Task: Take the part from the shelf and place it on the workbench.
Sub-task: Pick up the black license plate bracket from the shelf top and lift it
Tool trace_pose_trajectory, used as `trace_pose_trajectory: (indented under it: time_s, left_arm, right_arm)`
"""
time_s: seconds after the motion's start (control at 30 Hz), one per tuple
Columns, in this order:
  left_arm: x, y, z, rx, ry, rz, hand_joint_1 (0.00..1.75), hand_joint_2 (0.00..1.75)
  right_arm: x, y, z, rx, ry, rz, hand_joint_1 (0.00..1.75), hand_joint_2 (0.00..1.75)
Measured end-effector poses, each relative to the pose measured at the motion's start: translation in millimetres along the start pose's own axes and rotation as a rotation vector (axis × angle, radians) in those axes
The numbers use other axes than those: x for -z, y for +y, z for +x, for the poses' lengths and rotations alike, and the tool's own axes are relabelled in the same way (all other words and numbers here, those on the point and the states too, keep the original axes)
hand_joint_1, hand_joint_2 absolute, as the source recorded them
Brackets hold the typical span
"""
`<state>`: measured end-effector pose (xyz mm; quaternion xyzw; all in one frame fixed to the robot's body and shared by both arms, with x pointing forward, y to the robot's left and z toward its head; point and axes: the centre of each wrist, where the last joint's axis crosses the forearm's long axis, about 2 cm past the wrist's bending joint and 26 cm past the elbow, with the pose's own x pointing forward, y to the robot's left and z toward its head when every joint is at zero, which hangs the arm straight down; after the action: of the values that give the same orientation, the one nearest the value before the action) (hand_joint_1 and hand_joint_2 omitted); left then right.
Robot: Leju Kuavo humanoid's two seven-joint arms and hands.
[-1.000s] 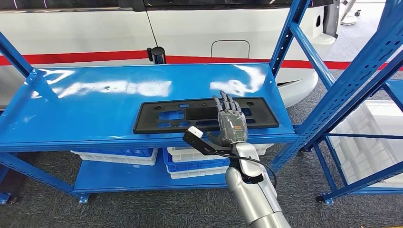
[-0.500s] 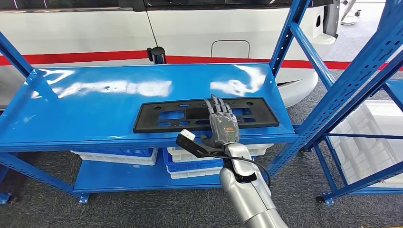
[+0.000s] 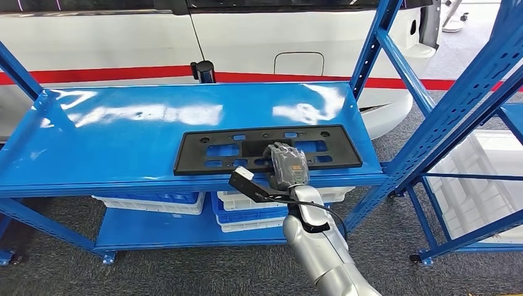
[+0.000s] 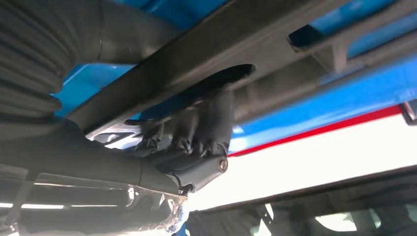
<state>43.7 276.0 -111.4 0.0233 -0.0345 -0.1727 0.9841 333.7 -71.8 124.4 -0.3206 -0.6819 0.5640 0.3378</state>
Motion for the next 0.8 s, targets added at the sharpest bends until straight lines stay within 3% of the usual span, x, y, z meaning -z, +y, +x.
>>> trace_pose_trajectory:
  time_s: [0.57, 0.8]
  left_arm:
    - [-0.2, -3.5, 0.8, -0.007, -0.029, 0.003, 0.0, 1.75]
    - [0.0, 0.9, -1.1, -0.042, -0.045, 0.065, 0.0, 1.75]
  right_arm:
    - [0.5, -2.0, -12.3, -0.026, 0.02, -0.005, 1.75, 1.75]
    - [-18.2, -9.2, -17.1, -0.035, 0.053, -0.168, 1.75, 1.75]
